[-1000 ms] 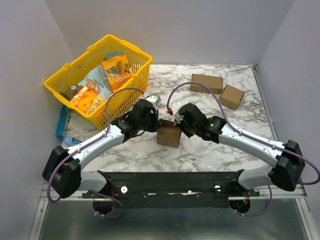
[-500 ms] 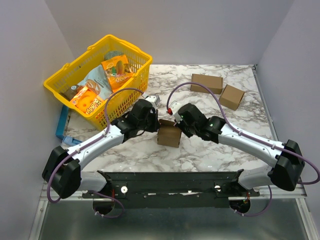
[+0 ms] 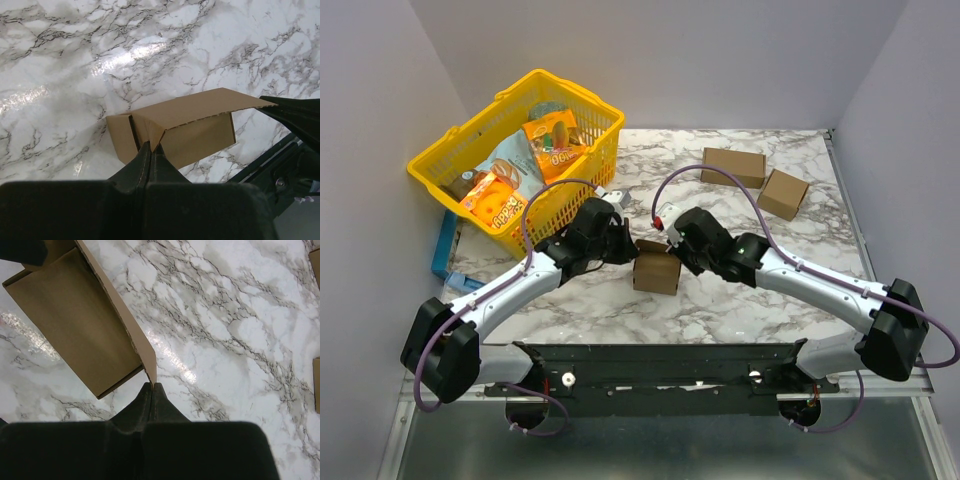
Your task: Fold the paper box
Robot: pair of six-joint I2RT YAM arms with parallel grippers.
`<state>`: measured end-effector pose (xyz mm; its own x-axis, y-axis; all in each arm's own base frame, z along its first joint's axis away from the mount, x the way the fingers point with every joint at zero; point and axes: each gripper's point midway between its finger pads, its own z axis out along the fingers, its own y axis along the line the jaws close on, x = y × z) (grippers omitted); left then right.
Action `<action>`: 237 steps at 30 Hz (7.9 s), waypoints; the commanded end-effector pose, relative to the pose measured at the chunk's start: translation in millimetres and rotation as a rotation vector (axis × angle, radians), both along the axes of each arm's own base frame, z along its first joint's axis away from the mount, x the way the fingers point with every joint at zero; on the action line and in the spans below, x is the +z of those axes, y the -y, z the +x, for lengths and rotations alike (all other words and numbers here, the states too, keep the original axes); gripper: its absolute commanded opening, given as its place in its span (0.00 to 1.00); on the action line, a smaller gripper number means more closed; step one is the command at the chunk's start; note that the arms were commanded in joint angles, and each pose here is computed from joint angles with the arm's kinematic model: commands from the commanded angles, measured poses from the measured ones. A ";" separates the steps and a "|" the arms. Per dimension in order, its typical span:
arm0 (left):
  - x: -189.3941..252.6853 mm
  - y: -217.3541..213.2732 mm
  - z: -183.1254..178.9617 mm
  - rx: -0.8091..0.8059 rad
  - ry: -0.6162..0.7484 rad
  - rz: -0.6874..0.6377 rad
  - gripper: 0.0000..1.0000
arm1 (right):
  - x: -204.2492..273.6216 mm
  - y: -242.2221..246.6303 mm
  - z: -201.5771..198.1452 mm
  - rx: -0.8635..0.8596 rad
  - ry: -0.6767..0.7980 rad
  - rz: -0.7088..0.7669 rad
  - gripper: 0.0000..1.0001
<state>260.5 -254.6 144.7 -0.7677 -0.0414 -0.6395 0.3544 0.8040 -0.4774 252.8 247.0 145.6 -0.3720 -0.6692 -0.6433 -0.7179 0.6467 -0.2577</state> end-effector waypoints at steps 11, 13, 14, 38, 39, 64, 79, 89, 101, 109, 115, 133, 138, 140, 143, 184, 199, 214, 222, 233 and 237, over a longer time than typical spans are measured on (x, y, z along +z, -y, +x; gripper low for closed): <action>-1.9 -12.3 0.1 -0.006 0.054 0.072 0.00 | -14.5 -4.2 -7.1 0.020 -0.038 -0.024 0.01; -6.3 -15.8 1.0 0.000 0.054 0.095 0.00 | -14.0 -3.3 -6.7 0.018 -0.036 -0.025 0.01; -8.7 -16.5 0.8 -0.001 0.052 0.101 0.00 | -14.0 -3.5 -7.0 0.018 -0.035 -0.024 0.01; -33.7 -15.9 -13.4 -0.013 0.078 0.251 0.00 | -4.1 -3.4 -5.3 -0.053 -0.043 0.010 0.01; -39.3 -18.4 -16.5 -0.004 0.070 0.259 0.00 | -2.4 -3.4 -4.4 -0.080 -0.044 0.024 0.01; -68.9 -3.2 -47.3 0.098 0.064 0.200 0.00 | 4.5 -7.3 -0.6 -0.342 -0.112 0.145 0.25; -63.8 -4.8 -48.1 0.112 0.055 0.196 0.00 | 10.7 29.7 -10.5 -0.340 0.004 0.165 0.47; -60.6 -5.0 -49.4 0.112 0.059 0.179 0.00 | -5.5 28.7 -5.0 -0.276 0.049 0.128 0.49; -69.2 -2.7 -50.9 0.107 0.055 0.190 0.00 | 13.0 18.8 -5.8 -0.243 0.075 0.231 0.11; -73.2 9.3 -56.4 0.089 0.070 0.227 0.00 | 12.7 -1.3 -7.8 -0.272 -0.027 0.268 0.04; -74.8 6.3 -55.1 0.103 0.100 0.305 0.00 | 7.3 -1.2 -6.2 -0.299 -0.052 0.230 0.02; -84.9 7.6 -56.1 0.078 0.132 0.486 0.00 | 28.8 -8.0 -9.0 -0.360 -0.089 0.328 0.01; -86.0 9.7 -56.2 0.068 0.136 0.502 0.00 | 25.3 -12.0 -10.9 -0.358 -0.110 0.334 0.01; -87.5 9.4 -56.8 0.063 0.135 0.516 0.00 | 26.3 -11.5 -10.9 -0.369 -0.112 0.345 0.01; -88.2 8.5 -56.7 0.064 0.136 0.526 0.00 | 29.3 -12.4 -11.4 -0.373 -0.114 0.362 0.01; -90.0 14.6 -57.4 0.020 0.157 0.618 0.00 | 35.1 -6.7 -3.5 -0.397 -0.258 0.576 0.01; -79.1 22.4 -55.8 0.021 0.165 0.577 0.00 | 10.8 12.2 -5.1 -0.435 -0.238 0.478 0.01; -77.9 24.6 -54.9 0.017 0.169 0.581 0.00 | 18.7 1.2 -4.0 -0.418 -0.260 0.520 0.01; -70.6 28.7 -52.6 0.018 0.181 0.564 0.00 | -5.3 23.4 -11.8 -0.444 -0.244 0.425 0.01; -59.3 34.0 -43.5 0.027 0.210 0.582 0.00 | -45.1 56.1 -29.4 -0.502 -0.269 0.270 0.01; -59.5 34.9 -41.8 0.016 0.214 0.608 0.00 | -21.8 56.3 -32.2 -0.483 -0.249 0.313 0.41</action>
